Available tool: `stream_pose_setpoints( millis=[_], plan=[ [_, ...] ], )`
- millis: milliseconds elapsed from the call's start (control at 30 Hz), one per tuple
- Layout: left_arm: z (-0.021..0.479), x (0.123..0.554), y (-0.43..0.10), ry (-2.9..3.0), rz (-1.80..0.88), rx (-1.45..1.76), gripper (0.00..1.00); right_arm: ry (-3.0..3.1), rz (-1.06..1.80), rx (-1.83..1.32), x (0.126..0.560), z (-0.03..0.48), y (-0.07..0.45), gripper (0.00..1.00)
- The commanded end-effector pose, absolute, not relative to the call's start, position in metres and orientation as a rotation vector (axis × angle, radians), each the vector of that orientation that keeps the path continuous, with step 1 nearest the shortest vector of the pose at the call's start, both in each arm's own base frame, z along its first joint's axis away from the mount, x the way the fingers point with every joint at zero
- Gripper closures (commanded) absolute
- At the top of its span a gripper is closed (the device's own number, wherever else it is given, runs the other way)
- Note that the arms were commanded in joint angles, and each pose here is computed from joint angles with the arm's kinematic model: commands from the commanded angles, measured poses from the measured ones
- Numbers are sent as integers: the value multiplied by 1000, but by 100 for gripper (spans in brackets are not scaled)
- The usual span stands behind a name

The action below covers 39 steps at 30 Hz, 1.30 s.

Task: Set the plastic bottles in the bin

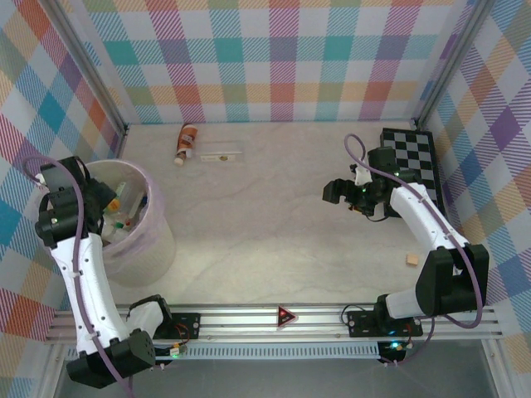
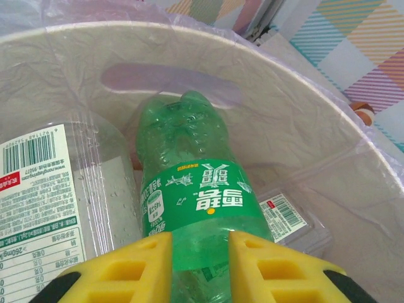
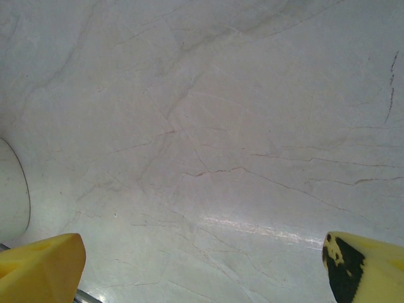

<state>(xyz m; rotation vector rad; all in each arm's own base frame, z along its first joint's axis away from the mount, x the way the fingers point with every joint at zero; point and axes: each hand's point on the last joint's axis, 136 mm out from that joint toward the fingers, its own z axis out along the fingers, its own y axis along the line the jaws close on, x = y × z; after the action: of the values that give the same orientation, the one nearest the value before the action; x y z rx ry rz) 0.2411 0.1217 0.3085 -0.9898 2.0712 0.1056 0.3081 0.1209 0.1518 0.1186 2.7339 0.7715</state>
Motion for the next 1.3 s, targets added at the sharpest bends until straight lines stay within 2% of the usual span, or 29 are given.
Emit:
stream_pose_setpoints(
  millis=[0, 67, 200, 333, 400, 600, 800, 1000, 1167, 1267],
  plan=[
    [267, 228, 109, 2239, 76, -1032, 72, 2709, 806, 95, 309, 167, 126, 4],
    [277, 229, 107, 2226, 59, -1020, 69, 2706, 805, 91, 310, 168, 126, 4],
    [315, 230, 106, 2169, 59, -968, 53, 2695, 807, 84, 311, 171, 126, 4],
    [352, 236, 95, 2145, 28, -863, 42, 2694, 835, 84, 310, 169, 130, 4],
    [369, 243, 81, 2154, 17, -782, 35, 2694, 850, 89, 311, 169, 131, 3],
    [400, 266, 26, 2201, 42, -517, 23, 2688, 847, 94, 309, 173, 132, 4],
    [408, 303, -53, 2237, 58, -227, 19, 2687, 831, 107, 307, 175, 129, 4],
    [392, 339, -145, 2301, 66, 18, 21, 2688, 822, 118, 304, 178, 129, 2],
    [355, 376, -206, 2353, -79, 44, 21, 2687, 806, 116, 299, 180, 126, 2],
    [313, 405, -244, 2395, -191, 18, 20, 2682, 820, 122, 297, 181, 127, 2]
  ],
)
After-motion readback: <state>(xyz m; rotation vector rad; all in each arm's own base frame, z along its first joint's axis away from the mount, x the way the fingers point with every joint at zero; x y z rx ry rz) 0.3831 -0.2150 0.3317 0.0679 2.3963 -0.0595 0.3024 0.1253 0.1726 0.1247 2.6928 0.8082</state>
